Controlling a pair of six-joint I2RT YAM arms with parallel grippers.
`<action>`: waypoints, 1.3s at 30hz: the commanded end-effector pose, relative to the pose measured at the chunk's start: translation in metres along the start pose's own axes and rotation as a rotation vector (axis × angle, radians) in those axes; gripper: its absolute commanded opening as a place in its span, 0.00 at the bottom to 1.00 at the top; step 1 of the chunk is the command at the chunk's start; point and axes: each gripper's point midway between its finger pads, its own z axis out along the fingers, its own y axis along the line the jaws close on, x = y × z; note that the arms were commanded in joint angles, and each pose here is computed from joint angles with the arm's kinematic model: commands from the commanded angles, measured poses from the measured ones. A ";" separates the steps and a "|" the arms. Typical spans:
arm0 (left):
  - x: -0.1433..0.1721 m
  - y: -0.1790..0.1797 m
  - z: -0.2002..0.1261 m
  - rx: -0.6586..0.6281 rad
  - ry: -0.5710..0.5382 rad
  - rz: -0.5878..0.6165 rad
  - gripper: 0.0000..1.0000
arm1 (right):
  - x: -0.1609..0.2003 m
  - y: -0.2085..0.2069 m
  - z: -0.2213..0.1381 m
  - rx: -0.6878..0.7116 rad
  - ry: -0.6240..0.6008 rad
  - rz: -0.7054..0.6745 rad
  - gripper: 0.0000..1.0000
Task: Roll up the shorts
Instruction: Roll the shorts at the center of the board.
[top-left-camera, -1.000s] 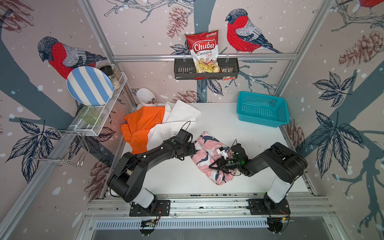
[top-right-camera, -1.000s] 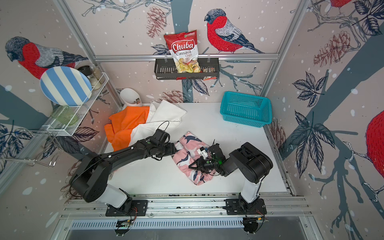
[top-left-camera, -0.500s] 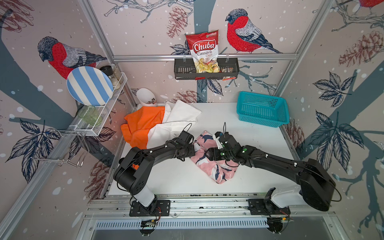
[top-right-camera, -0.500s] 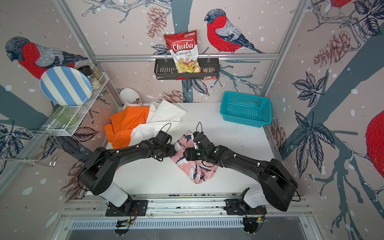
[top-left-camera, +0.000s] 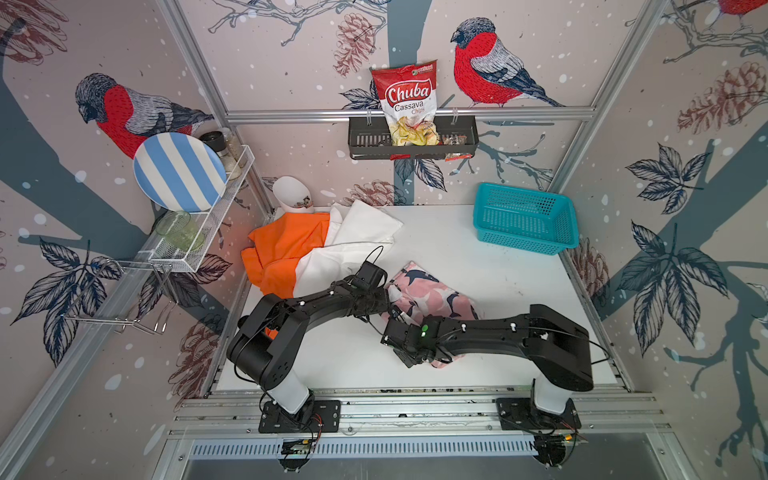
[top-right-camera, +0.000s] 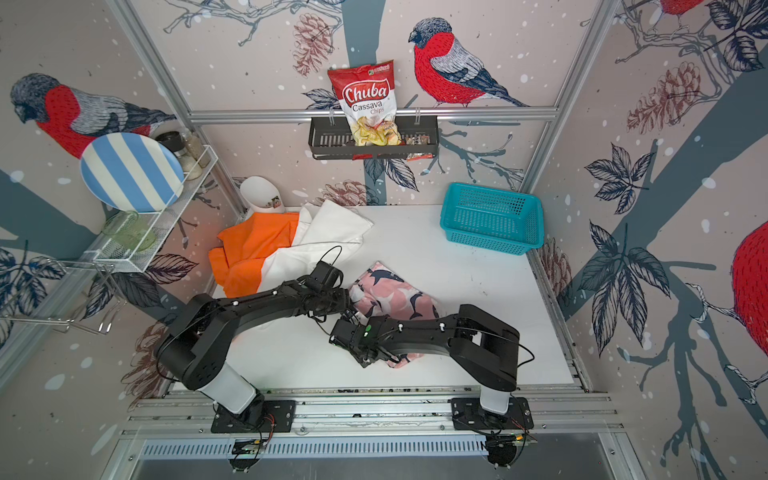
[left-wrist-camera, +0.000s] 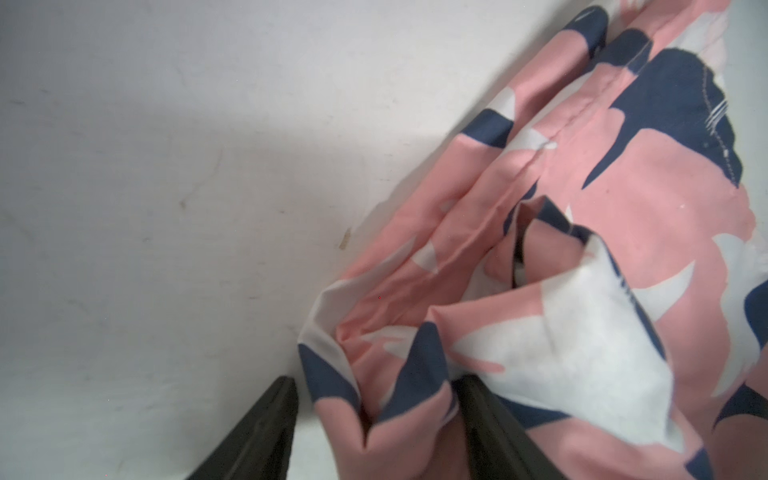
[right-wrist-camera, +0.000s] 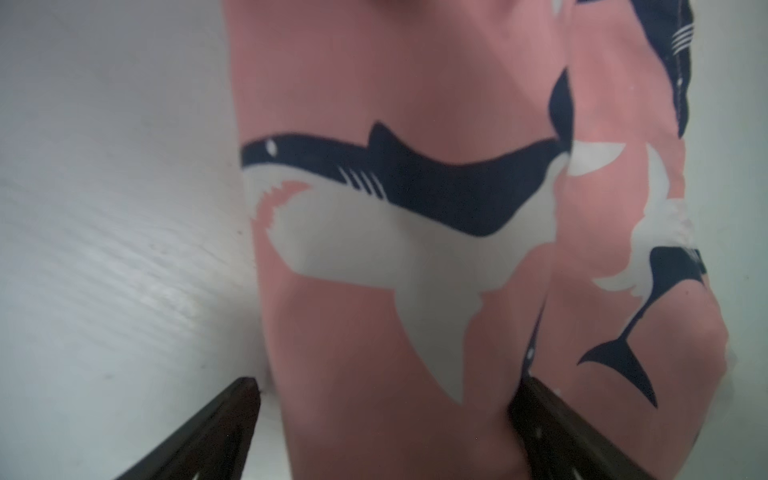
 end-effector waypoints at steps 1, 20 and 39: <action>0.008 0.012 0.002 -0.037 0.031 0.007 0.66 | 0.018 -0.005 0.011 0.067 0.057 -0.063 0.92; -0.024 0.009 -0.066 -0.011 -0.100 -0.002 0.80 | -0.039 0.034 -0.062 -0.949 -0.129 0.458 0.31; -0.014 -0.043 -0.021 0.069 -0.013 0.052 0.80 | 0.027 -0.032 0.012 -0.892 0.008 0.794 0.67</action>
